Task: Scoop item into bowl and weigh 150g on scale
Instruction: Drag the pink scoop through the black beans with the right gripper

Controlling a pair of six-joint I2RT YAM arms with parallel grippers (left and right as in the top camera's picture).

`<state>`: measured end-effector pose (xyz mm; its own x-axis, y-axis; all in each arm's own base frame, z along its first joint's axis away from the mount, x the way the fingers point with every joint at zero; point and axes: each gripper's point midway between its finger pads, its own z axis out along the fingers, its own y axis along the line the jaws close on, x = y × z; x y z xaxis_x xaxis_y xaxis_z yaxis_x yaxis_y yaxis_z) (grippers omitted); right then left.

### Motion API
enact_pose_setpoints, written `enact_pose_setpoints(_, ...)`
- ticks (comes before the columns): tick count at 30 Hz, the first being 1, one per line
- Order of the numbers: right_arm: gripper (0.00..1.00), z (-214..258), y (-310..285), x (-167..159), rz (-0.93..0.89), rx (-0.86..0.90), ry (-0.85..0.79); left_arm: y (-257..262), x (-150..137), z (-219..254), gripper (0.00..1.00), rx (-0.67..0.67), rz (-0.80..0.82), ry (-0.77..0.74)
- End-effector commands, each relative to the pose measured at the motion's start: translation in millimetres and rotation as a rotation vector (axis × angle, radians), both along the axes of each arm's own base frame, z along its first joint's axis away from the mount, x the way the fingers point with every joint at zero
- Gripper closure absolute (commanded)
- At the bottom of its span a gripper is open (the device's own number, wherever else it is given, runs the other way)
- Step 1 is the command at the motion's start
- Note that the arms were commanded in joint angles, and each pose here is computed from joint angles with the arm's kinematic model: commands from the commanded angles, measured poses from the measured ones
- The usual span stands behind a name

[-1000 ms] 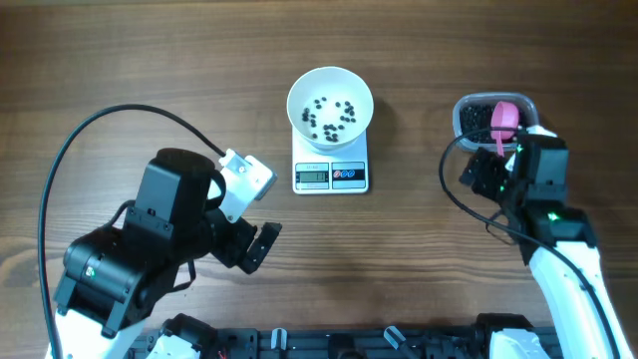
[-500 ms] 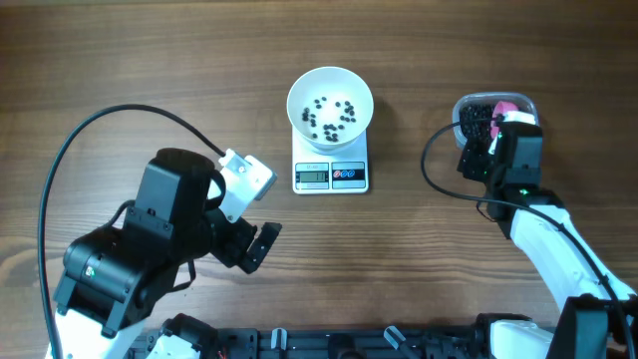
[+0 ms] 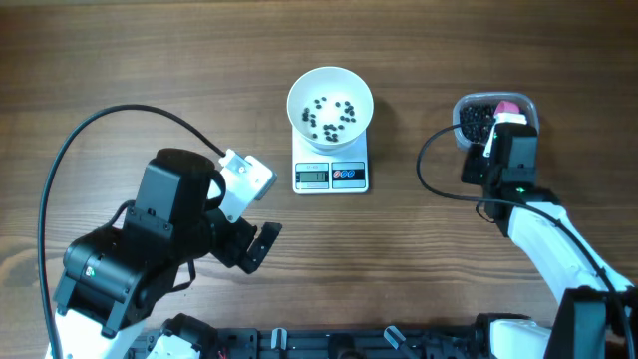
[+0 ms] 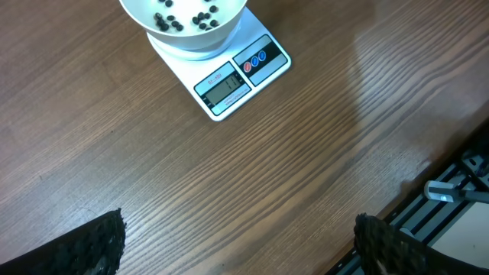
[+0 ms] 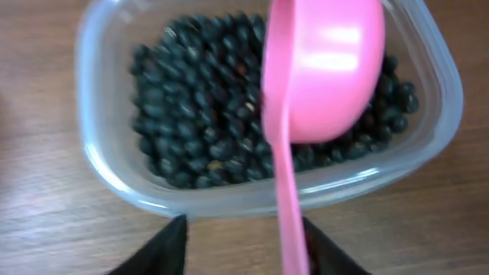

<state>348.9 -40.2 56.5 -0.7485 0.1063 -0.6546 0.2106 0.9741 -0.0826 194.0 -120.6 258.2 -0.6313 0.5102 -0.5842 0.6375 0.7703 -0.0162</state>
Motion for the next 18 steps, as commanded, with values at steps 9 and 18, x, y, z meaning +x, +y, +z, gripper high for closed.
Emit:
enact_pose_setpoints(9, 0.62, 3, -19, 3, -0.064, -0.072, -0.025, 2, 1, 6, 0.00, 0.000, -0.003, -0.024)
enact_pose_setpoints(18, 0.76, 13, -19, 5, -0.064, -0.069, -0.055, 2, 1, 6, 0.00, 0.001, -0.003, -0.023)
